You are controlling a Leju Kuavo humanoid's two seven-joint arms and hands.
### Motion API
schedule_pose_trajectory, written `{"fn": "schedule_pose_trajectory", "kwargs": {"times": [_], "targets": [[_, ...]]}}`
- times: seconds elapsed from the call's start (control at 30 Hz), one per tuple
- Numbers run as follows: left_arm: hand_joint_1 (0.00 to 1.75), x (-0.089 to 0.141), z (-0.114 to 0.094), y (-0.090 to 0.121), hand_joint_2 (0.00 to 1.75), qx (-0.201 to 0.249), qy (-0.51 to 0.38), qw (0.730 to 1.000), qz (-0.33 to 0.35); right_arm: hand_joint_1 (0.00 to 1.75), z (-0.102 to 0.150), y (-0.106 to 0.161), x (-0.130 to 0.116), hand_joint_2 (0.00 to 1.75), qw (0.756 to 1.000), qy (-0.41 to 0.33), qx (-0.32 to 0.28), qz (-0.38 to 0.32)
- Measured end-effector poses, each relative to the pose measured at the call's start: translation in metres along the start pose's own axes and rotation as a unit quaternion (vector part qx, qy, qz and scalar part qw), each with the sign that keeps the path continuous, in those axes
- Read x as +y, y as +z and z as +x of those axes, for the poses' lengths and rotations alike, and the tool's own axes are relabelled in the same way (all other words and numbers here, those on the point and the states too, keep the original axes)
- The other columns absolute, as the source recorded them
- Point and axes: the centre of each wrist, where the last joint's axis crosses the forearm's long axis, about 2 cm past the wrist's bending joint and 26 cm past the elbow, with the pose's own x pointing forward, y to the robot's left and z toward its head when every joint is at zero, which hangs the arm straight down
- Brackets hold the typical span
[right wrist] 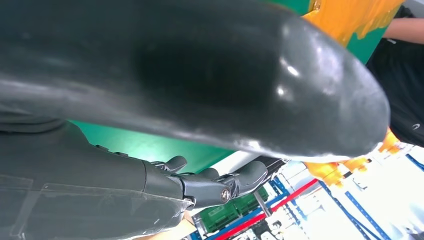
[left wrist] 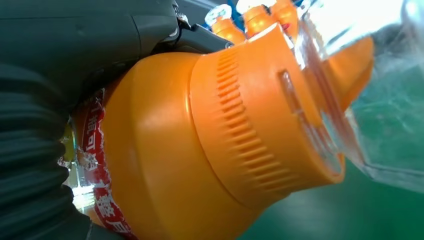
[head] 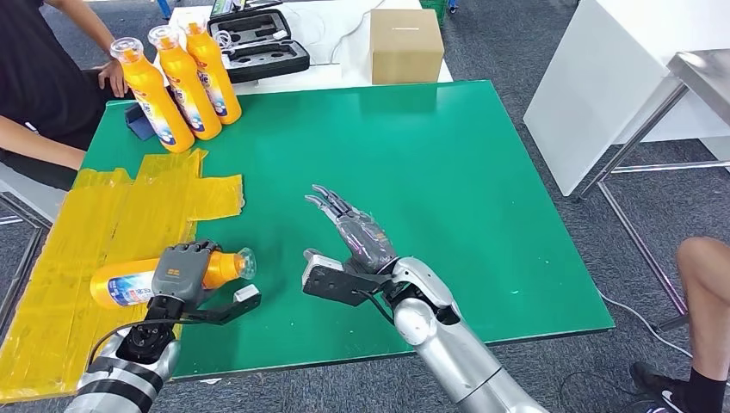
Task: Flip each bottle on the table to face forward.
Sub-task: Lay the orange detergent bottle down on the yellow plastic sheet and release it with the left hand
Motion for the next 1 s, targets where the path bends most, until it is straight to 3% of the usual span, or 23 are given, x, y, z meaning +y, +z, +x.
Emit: {"fn": "schedule_pose_trajectory", "kwargs": {"times": [0.63,0.67,0.8,1.0], "targets": [[1.75,-0.007,-0.008,-0.007,1.75,0.016,0.003,1.0,-0.024,0.0,0.0,-0.001,-0.001,0.0,1.0,0.0,-0.003,0.0],[1.68,-0.007,-0.01,-0.008,1.75,0.018,0.003,1.0,-0.025,0.0,0.0,-0.001,-0.002,0.0,1.0,0.0,-0.004,0.0],[0.0,-0.011,-0.019,-0.01,1.75,0.026,0.005,0.999,-0.027,0.0,0.0,-0.001,-0.002,0.0,1.0,0.0,-0.005,0.001],[0.0,-0.014,-0.027,-0.01,1.75,0.035,0.011,0.999,-0.031,0.0,-0.002,-0.001,-0.002,0.0,1.0,0.0,-0.004,0.007]]}}
